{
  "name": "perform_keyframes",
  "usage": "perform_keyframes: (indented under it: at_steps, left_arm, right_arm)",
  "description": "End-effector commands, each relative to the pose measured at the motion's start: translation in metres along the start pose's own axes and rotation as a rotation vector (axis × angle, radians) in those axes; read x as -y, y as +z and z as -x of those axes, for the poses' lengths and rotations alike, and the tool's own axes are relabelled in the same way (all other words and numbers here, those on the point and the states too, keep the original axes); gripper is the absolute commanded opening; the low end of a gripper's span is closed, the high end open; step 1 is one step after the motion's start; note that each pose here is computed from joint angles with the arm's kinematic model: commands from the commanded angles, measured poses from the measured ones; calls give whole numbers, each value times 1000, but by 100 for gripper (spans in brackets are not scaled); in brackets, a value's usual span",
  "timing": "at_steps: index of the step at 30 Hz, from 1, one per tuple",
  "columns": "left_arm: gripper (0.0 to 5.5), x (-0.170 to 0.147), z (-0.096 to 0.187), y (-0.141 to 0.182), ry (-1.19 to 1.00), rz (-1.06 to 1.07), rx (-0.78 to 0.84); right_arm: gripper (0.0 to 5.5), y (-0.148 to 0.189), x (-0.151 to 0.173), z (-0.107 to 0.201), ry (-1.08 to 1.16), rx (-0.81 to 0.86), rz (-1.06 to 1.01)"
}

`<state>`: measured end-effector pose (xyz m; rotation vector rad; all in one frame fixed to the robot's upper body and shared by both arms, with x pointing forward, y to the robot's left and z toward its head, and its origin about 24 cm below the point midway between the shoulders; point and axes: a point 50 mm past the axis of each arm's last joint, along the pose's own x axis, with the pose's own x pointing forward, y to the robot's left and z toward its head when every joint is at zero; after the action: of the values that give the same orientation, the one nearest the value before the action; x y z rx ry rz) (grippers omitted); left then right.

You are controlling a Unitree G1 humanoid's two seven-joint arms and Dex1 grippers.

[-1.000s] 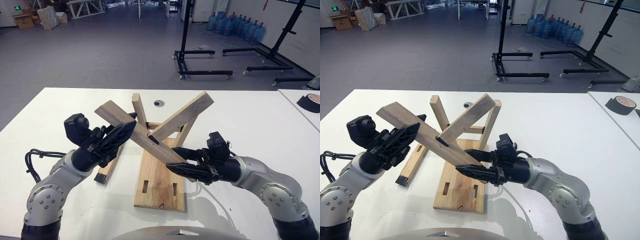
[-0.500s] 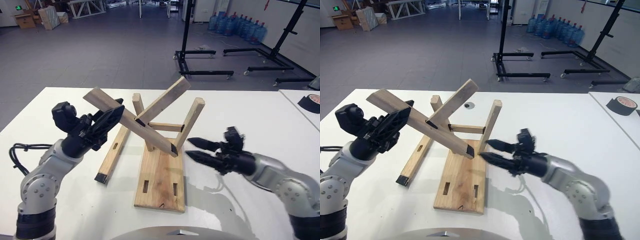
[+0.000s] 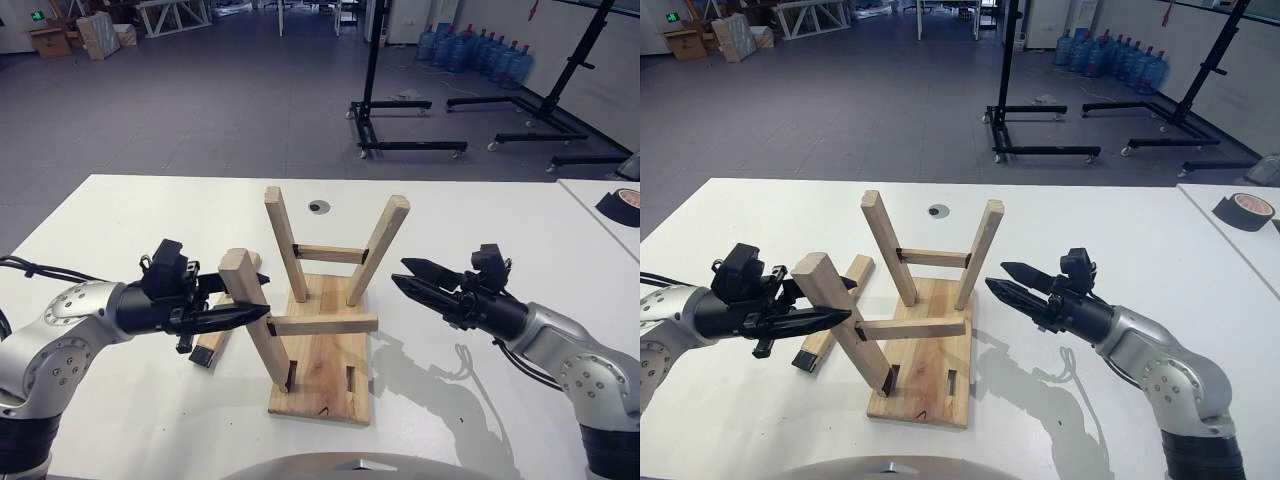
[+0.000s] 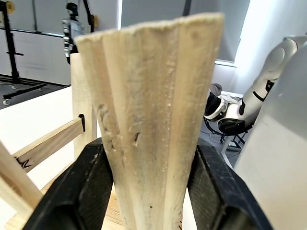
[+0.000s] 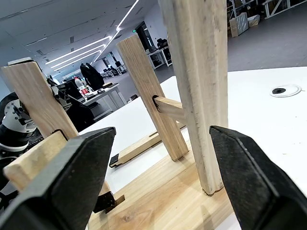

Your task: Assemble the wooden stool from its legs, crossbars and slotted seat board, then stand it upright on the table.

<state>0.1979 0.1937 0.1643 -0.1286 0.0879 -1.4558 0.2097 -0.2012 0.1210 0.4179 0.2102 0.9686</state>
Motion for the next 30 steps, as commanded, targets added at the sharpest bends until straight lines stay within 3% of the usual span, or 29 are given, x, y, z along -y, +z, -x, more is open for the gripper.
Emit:
perform_keyframes:
  at_steps: [1, 13, 24, 30]
  left_arm:
    - [204, -6, -5, -3, -3, -8, -23]
    - [204, -15, -12, 1, -7, -10, 40]
    - [204, -19, -14, -21, -2, -23, -121]
    - [204, -11, -16, -43, 0, -120, -295]
  right_arm:
    - [360, -1, 3, -1, -5, -8, 10]
    - [360, -10, 10, -2, -8, -48, 6]
    - [360, -11, 12, -8, 22, -79, 16]
    - [360, -12, 8, -13, 46, -86, 17]
